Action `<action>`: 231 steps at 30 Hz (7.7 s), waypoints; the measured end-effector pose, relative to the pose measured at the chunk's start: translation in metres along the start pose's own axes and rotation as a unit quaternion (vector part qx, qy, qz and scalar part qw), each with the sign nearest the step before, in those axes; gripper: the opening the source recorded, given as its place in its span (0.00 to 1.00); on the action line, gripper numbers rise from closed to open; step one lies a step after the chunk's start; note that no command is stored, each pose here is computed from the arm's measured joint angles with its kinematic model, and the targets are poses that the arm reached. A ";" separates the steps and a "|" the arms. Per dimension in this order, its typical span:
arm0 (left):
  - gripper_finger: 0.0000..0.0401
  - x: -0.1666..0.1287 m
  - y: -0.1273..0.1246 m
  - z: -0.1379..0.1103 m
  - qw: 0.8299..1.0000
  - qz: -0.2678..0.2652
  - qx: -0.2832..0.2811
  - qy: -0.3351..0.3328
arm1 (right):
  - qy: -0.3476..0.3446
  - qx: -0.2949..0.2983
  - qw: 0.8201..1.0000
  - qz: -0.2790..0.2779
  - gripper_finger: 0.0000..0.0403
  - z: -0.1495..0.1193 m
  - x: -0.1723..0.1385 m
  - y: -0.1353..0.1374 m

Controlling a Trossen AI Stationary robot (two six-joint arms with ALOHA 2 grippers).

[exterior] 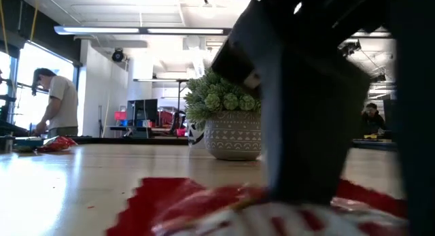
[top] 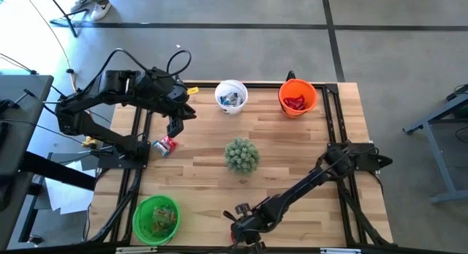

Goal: Sort candy
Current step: Put the red candy into the orange bucket

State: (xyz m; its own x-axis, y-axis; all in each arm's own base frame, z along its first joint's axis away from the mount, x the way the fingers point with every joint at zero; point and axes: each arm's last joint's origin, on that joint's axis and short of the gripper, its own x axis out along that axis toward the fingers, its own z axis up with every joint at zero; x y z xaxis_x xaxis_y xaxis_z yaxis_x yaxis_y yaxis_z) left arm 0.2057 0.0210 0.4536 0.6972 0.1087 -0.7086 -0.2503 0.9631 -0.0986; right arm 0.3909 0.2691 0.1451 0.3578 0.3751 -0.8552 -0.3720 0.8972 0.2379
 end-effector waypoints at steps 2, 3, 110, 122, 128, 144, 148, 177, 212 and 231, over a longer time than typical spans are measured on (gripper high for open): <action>0.16 0.000 0.000 0.000 1.000 0.000 0.000 0.000 | 0.002 -0.009 1.000 -0.002 0.32 -0.001 0.007 -0.003; 0.16 0.000 0.000 0.000 1.000 0.000 0.000 0.000 | 0.003 -0.014 1.000 -0.003 0.32 -0.001 0.009 -0.005; 0.16 0.000 0.004 0.001 0.997 0.075 0.026 -0.012 | 0.180 0.476 0.721 -0.470 0.00 -0.146 -0.386 -0.290; 0.16 0.000 0.005 0.001 0.995 0.092 0.017 -0.016 | 0.163 0.459 0.774 -0.404 0.13 -0.152 -0.390 -0.301; 0.16 -0.001 0.008 -0.004 0.992 0.119 -0.039 0.002 | 0.170 0.464 0.781 -0.381 0.27 -0.153 -0.389 -0.298; 0.16 0.053 0.002 -0.120 0.945 0.090 -0.022 0.314 | 0.126 0.406 0.855 -0.298 0.30 -0.122 -0.366 -0.280; 0.16 0.064 0.010 -0.157 0.921 0.068 0.080 0.375 | 0.122 0.412 0.852 -0.299 0.30 -0.121 -0.366 -0.279; 0.16 0.147 0.045 -0.240 0.840 -0.031 0.383 0.383 | 0.067 0.539 0.786 -0.296 0.30 -0.115 -0.361 -0.274; 0.16 0.186 0.062 -0.262 0.859 0.005 0.393 0.328 | 0.060 0.511 0.807 -0.291 0.30 -0.099 -0.349 -0.261; 0.13 0.210 0.065 -0.255 0.885 0.086 0.344 0.303 | 0.065 0.497 0.815 -0.290 0.30 -0.100 -0.349 -0.261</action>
State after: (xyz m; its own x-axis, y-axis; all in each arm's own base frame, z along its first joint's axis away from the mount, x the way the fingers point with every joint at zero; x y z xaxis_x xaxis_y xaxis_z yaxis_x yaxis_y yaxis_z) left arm 0.1643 0.0434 0.1201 0.1492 0.3171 -0.9366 0.2963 0.8893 0.3483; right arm 0.2779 -0.1192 0.3358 0.1078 -0.1491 -0.9829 0.7286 0.6845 -0.0239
